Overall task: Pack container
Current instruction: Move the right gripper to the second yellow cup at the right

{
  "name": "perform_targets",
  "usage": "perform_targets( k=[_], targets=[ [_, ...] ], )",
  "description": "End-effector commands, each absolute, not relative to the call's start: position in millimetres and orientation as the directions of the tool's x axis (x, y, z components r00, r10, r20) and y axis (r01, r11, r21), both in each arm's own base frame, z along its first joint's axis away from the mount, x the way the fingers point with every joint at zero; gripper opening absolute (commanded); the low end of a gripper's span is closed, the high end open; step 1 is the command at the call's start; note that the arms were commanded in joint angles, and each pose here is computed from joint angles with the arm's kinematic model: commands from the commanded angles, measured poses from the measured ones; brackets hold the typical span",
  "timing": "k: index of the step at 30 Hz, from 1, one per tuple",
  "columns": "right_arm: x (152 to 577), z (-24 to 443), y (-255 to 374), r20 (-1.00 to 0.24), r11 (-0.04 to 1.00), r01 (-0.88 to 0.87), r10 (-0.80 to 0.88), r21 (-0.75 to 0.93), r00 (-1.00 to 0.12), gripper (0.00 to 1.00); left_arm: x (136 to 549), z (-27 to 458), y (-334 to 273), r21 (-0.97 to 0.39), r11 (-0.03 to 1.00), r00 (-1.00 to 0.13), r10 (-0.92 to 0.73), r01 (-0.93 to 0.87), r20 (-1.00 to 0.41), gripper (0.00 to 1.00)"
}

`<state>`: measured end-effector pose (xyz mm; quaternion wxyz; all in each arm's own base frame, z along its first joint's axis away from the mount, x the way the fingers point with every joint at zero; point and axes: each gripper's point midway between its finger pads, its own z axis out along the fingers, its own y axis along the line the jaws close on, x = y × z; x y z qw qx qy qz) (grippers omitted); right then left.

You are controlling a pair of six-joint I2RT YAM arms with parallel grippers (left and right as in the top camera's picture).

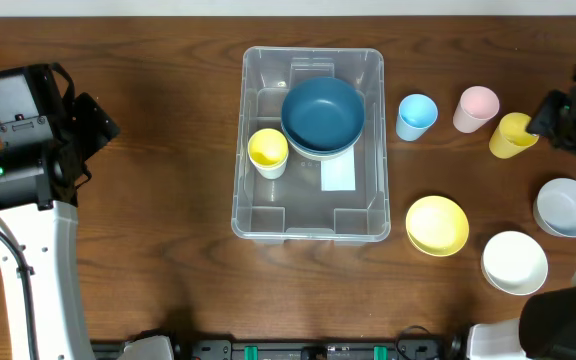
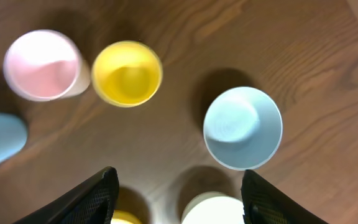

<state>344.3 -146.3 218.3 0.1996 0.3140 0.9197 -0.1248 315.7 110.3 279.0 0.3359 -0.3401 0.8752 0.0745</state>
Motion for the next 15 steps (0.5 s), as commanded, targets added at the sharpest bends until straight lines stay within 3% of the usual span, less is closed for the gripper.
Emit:
perform_targets(
  k=[1, 15],
  targets=[
    [339.1, 192.7, -154.5, -0.402, 0.75, 0.66, 0.591, -0.045, -0.699, 0.65, 316.2, 281.5, 113.8, -0.093, 0.75, -0.535, -0.546, -0.654, -0.645, 0.98],
    [351.9, 117.6, -172.5, -0.431, 0.722, 0.683, 0.654, 0.109, -0.622, 0.59, 316.2, 281.5, 113.9, -0.093, 0.75, -0.535, -0.546, -0.655, -0.645, 0.98]
  ],
)
